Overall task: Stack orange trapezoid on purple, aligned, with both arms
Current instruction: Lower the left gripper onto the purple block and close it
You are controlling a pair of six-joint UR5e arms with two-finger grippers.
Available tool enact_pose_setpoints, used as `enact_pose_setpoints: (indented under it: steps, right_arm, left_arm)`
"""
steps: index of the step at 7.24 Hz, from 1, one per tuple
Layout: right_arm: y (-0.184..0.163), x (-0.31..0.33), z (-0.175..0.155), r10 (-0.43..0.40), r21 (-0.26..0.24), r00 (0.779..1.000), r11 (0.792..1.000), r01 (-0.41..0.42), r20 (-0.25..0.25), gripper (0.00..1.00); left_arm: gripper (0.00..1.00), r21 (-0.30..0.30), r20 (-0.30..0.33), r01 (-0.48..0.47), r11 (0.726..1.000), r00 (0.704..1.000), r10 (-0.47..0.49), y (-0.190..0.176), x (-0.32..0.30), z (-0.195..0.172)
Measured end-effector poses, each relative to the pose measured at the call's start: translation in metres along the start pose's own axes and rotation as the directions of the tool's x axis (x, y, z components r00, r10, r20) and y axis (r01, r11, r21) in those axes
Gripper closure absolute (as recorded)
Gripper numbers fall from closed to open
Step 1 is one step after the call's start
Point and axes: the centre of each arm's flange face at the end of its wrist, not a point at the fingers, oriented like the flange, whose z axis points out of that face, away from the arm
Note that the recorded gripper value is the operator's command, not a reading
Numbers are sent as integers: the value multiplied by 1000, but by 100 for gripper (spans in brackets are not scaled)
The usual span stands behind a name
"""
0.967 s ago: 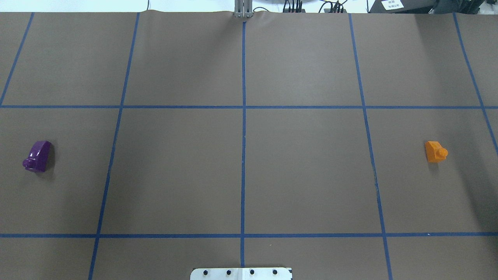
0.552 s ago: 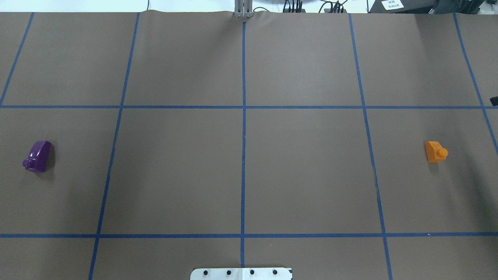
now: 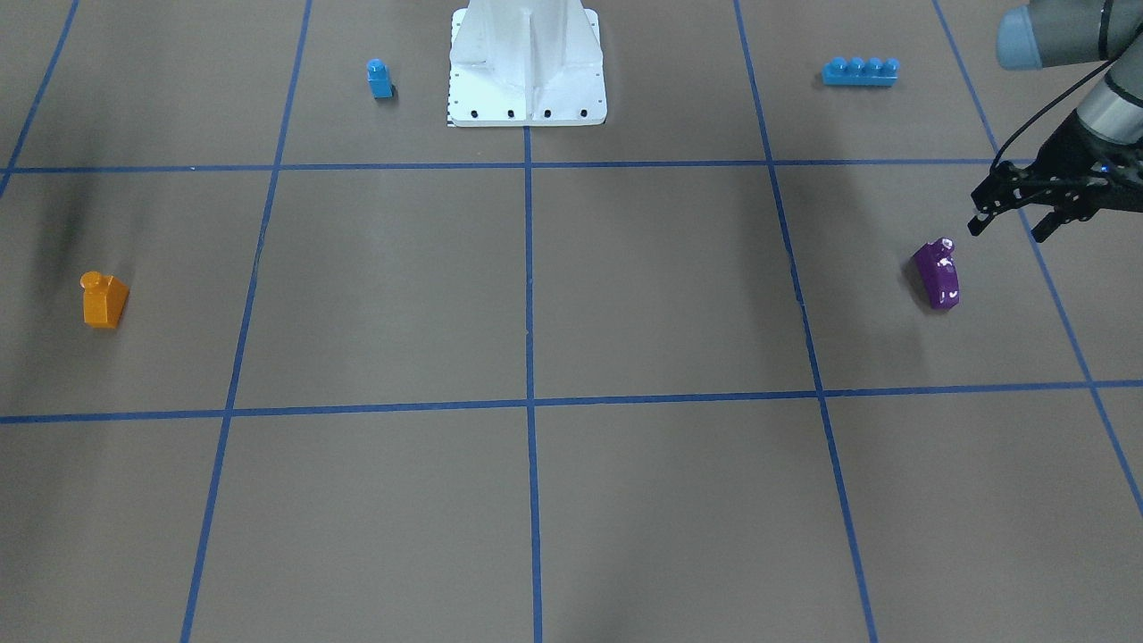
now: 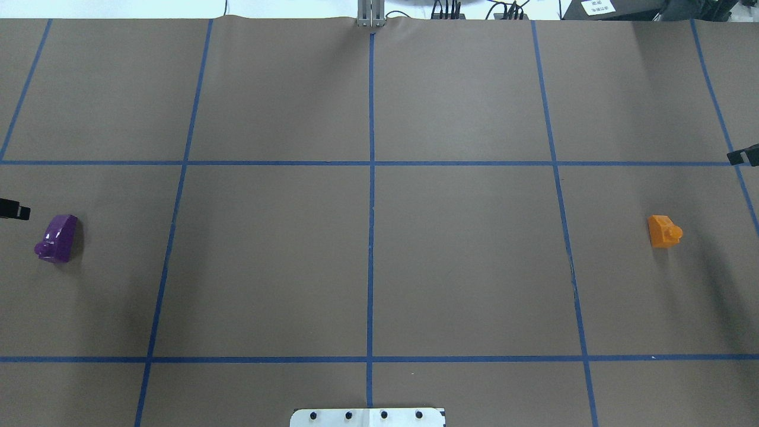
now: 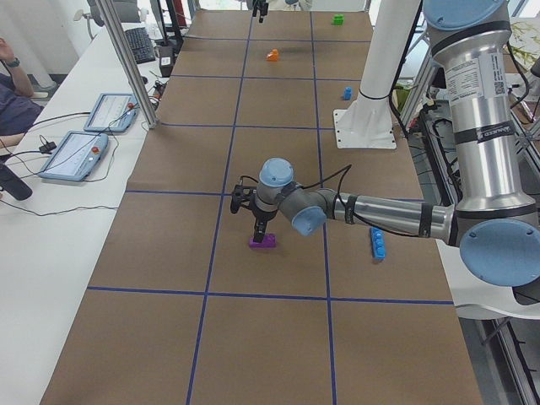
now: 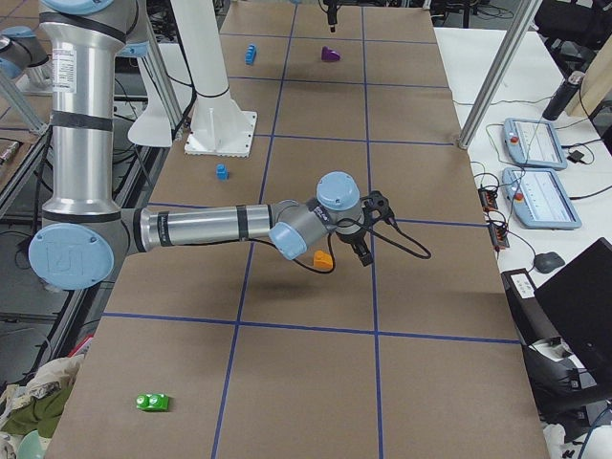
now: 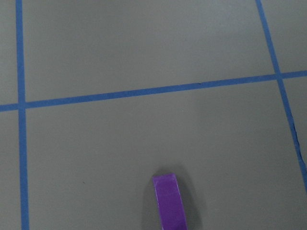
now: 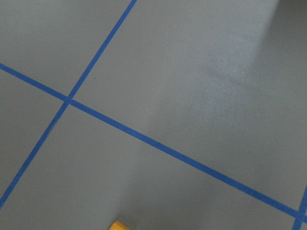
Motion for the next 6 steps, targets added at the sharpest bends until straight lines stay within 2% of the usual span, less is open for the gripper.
enact_pose_setpoints:
  steps: [2,3,5,6]
  right_arm:
    - [1,0,0,2,-2,1000,1000,-2,5,0]
    - [2,-1,0,2,-3,1000,1000,-2,6,0]
    - [3,0,0,3,-3,1000,1000,-3,6,0]
    - [4,0,1,3,-4,1000,1000,-3,6,0]
  left_arm:
    - [0,-4,65,3,1000,998,-3,18,18,45]
    - [2,-6,73,-8,1000,997,8,25,18,61]
    - [62,-7,65,-27,1000,998,27,30,14,82]
    - [100,-8,61,-32,999,998,32,31,15,86]
